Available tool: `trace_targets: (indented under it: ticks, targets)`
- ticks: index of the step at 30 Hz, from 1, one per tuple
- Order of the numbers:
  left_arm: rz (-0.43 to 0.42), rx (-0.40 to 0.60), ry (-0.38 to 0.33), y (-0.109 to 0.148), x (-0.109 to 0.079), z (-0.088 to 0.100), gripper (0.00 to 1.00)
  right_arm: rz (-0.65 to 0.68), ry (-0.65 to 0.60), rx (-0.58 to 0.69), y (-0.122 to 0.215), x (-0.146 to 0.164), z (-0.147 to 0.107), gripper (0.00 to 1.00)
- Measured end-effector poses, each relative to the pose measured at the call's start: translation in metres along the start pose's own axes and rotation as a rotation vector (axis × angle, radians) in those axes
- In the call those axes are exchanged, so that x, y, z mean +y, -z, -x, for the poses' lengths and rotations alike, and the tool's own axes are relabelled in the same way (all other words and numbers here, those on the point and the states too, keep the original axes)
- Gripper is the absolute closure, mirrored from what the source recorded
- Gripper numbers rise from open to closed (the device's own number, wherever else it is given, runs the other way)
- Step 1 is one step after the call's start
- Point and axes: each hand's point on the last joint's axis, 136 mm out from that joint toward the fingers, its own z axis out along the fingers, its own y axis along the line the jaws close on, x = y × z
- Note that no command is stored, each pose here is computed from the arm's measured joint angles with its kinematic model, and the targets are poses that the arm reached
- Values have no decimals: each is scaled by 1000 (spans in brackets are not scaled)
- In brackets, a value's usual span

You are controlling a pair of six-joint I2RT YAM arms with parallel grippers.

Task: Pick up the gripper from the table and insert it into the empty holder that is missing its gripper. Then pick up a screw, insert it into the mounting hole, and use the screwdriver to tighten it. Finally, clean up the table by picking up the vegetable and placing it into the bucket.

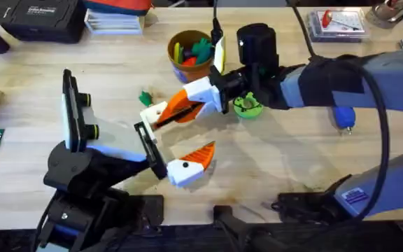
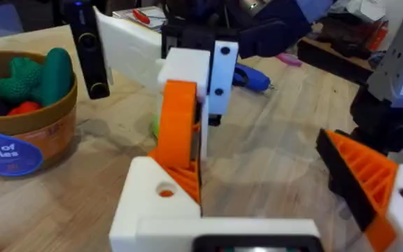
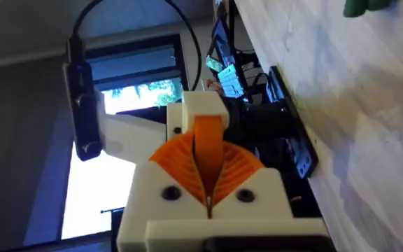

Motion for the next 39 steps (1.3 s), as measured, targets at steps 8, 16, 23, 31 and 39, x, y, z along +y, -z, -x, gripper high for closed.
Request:
trace_targets:
  ticks: [8, 16, 23, 31, 39]
  targets:
    - [50, -11, 2, 1, 9, 2, 14, -17, 47, -62, -7, 3, 10, 996]
    - [58, -13, 7, 1, 11, 2, 14, -21, 51, -72, -8, 3, 12, 996]
    - [58, -13, 6, 1, 11, 2, 14, -21, 73, -69, -8, 3, 11, 990]
    - [53, -12, 0, 1, 10, 2, 14, -28, 74, -80, -10, 1, 12, 782]
    - [57, -14, -23, 1, 10, 3, 14, -33, 81, -78, -14, 1, 11, 542]
